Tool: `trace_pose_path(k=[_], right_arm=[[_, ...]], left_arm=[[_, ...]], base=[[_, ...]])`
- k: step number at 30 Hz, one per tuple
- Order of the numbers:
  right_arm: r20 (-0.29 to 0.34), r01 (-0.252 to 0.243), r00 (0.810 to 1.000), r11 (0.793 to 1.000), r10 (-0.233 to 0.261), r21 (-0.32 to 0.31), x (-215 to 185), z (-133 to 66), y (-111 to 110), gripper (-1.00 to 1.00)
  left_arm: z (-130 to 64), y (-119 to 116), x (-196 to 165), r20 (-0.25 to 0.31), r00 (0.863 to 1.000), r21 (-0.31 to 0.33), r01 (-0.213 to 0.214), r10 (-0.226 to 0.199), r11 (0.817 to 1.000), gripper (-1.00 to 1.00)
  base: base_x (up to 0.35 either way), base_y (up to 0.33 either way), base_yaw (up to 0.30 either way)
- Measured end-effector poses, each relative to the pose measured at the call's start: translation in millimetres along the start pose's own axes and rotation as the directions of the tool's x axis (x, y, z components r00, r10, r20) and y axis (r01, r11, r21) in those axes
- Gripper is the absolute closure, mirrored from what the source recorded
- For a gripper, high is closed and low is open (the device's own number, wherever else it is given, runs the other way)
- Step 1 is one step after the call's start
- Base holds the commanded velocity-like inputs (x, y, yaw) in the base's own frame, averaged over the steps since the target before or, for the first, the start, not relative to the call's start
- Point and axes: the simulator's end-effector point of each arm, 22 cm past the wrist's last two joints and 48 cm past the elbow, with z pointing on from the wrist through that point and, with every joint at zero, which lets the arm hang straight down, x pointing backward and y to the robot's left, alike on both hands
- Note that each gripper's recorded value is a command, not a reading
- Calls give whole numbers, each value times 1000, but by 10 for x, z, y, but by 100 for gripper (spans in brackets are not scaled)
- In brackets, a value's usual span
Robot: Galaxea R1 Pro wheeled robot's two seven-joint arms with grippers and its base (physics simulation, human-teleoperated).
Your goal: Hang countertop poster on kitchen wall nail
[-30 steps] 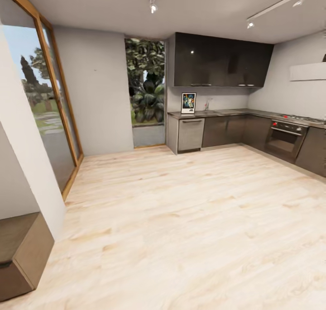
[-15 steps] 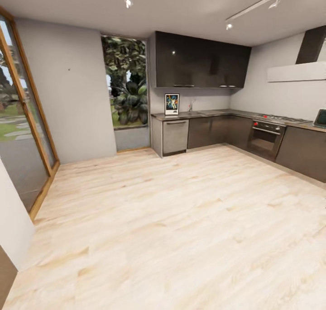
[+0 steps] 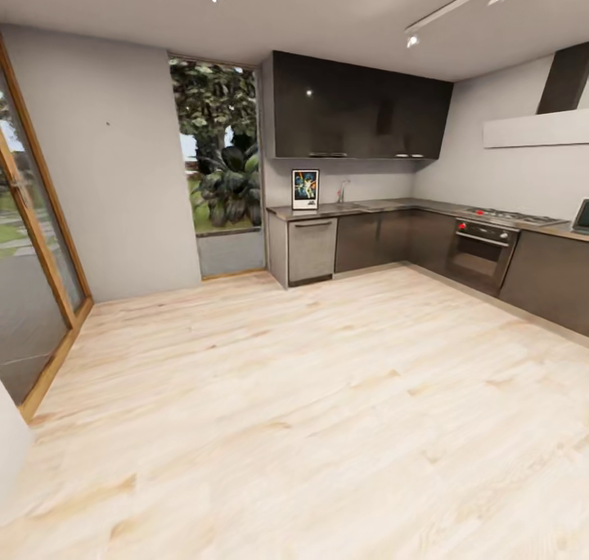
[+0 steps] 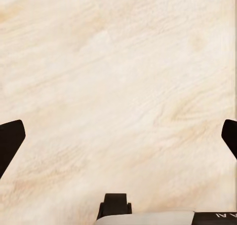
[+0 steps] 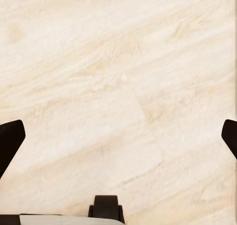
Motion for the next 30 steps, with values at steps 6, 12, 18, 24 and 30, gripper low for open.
trace_pose_path(k=[6,12,18,24,30], right_arm=[[0,0,1000,1000,0,0,0,0,3,-100],[0,2,1000,1000,-2,-2,0,0,11,-100],[0,2,1000,1000,-2,-2,0,0,14,-100],[0,2,1000,1000,-2,-3,0,0,16,-100],[0,2,1000,1000,-2,-3,0,0,16,-100]], left_arm=[[0,0,0,0,1000,0,0,0,1000,-100],[0,0,0,0,1000,0,0,0,1000,-100],[0,0,0,0,1000,0,1,-1,1000,-100],[0,0,0,0,1000,0,0,0,1000,-100],[0,0,0,0,1000,0,0,0,1000,-100]], base=[[324,-148,0],[323,-148,0],[325,-103,0],[331,-15,0],[336,-2,0]])
